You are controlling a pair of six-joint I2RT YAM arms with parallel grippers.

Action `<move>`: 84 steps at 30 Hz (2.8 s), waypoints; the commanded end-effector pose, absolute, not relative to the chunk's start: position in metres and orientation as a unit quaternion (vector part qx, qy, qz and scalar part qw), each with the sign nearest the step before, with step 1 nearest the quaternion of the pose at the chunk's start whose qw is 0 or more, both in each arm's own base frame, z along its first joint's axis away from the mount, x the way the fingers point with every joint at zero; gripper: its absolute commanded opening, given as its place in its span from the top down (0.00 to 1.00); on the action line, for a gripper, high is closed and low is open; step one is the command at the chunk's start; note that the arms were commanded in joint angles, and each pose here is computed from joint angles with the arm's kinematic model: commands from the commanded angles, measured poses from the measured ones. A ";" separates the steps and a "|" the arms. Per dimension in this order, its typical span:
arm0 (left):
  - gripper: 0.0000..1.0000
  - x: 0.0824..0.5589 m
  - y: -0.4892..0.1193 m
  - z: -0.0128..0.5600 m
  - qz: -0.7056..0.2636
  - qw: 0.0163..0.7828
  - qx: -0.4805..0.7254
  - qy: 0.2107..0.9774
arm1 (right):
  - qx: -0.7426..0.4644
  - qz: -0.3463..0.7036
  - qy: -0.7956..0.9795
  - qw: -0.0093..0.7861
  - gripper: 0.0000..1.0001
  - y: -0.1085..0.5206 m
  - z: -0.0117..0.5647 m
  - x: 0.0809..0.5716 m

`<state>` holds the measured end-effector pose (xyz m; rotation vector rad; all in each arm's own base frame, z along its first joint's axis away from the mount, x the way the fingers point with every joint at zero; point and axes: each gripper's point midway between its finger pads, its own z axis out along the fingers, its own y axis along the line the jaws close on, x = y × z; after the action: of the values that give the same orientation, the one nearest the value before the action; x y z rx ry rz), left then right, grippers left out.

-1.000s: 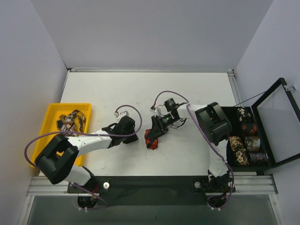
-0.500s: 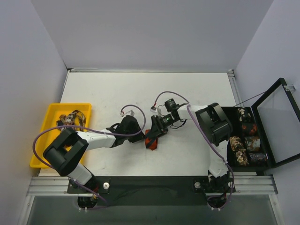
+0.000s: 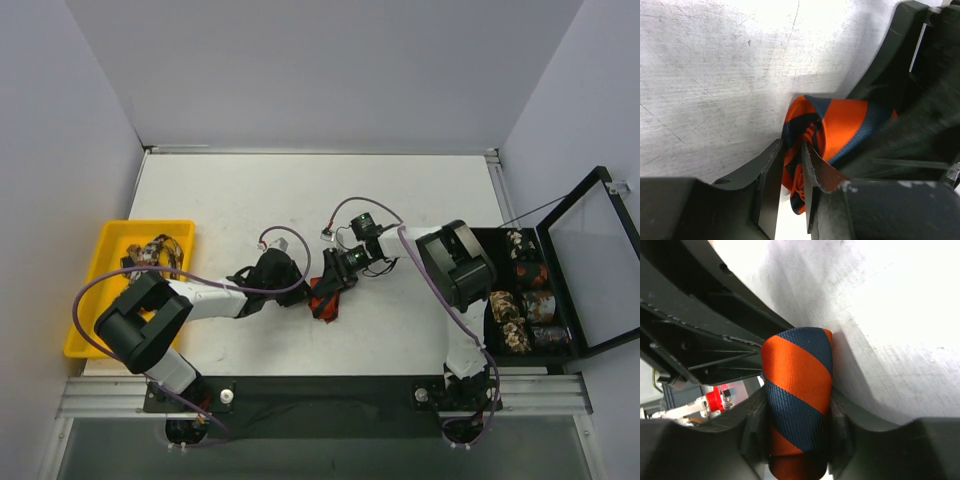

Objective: Roll the ties
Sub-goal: Place the rolled tie into the container

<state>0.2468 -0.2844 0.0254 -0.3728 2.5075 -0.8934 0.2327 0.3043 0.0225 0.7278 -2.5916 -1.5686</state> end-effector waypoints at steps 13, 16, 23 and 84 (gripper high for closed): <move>0.63 0.260 -0.241 0.073 -0.246 0.314 -0.112 0.910 | 0.239 -0.438 -0.864 -0.063 1.00 0.288 0.028 0.250; 0.62 0.264 -0.214 0.094 -0.194 0.350 -0.101 0.911 | 0.232 -0.429 -0.867 -0.101 1.00 0.280 0.046 0.261; 0.53 0.267 -0.136 0.146 -0.083 0.437 -0.095 0.890 | 0.169 -0.365 -0.884 -0.236 1.00 0.229 0.105 0.300; 0.03 0.249 -0.028 0.192 0.074 0.541 -0.102 0.831 | -0.130 -0.091 -0.901 -0.403 1.00 -0.088 0.082 0.368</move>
<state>0.2443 -0.0290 0.1828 -0.2207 2.0197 0.1779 0.3656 -0.0849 0.0730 -0.6389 -3.8443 -0.5415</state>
